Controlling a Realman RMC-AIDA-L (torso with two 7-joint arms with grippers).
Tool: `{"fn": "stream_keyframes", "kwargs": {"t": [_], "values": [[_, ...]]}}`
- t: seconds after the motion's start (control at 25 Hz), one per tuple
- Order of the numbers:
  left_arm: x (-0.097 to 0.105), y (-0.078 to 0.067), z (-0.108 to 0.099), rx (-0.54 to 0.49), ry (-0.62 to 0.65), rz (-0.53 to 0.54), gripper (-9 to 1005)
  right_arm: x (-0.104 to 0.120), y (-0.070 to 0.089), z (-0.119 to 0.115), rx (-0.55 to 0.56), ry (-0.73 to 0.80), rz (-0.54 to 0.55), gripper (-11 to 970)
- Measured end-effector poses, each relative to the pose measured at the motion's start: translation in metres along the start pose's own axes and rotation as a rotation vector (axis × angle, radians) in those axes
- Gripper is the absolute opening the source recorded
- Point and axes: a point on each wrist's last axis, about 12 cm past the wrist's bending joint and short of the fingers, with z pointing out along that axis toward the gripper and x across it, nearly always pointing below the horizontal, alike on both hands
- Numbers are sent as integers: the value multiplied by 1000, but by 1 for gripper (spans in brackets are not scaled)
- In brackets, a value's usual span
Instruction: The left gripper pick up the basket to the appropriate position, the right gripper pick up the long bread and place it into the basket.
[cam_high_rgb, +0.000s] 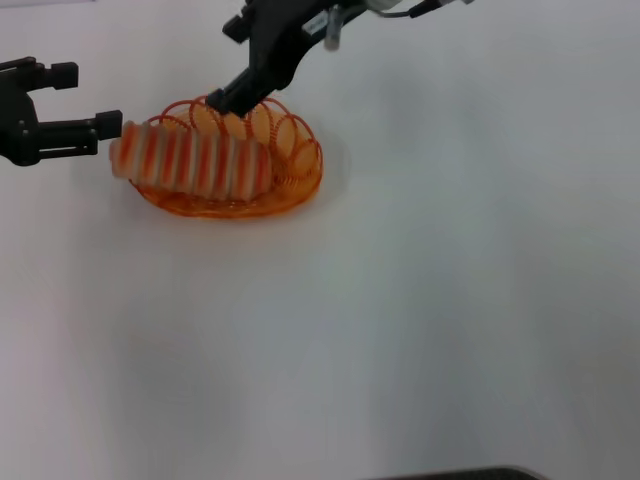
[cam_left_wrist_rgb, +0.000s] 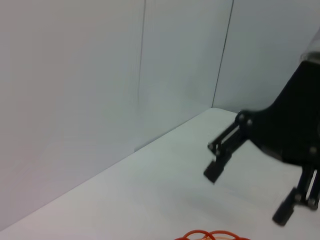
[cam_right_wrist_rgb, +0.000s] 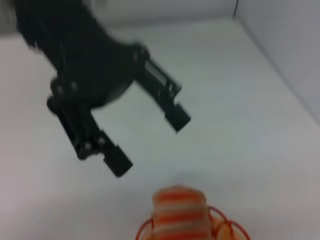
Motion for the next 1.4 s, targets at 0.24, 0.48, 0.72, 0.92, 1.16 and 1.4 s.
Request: {"fn": "stream_keyframes", "kwargs": {"t": [0.24,0.48,0.72,0.92,1.16,1.4], "values": [[7,-4,0,24,31,11,857,42,1,-33,-64,-220,78,929],[22,-7,-11,1,44,-36,857,113,12,-53,-33,-295,193,929],[43,-19,-16,5,51,-101,858,172,34,-64,40,-346,227,928],[56,-28,-16,1,49,-140,858,202,57,-73,76,-425,205,929],[62,-30,-13,1,44,-164,858,230,79,-69,79,-460,224,928],[61,-27,-10,-11,41,-163,857,251,92,-60,91,-473,233,928]]}}
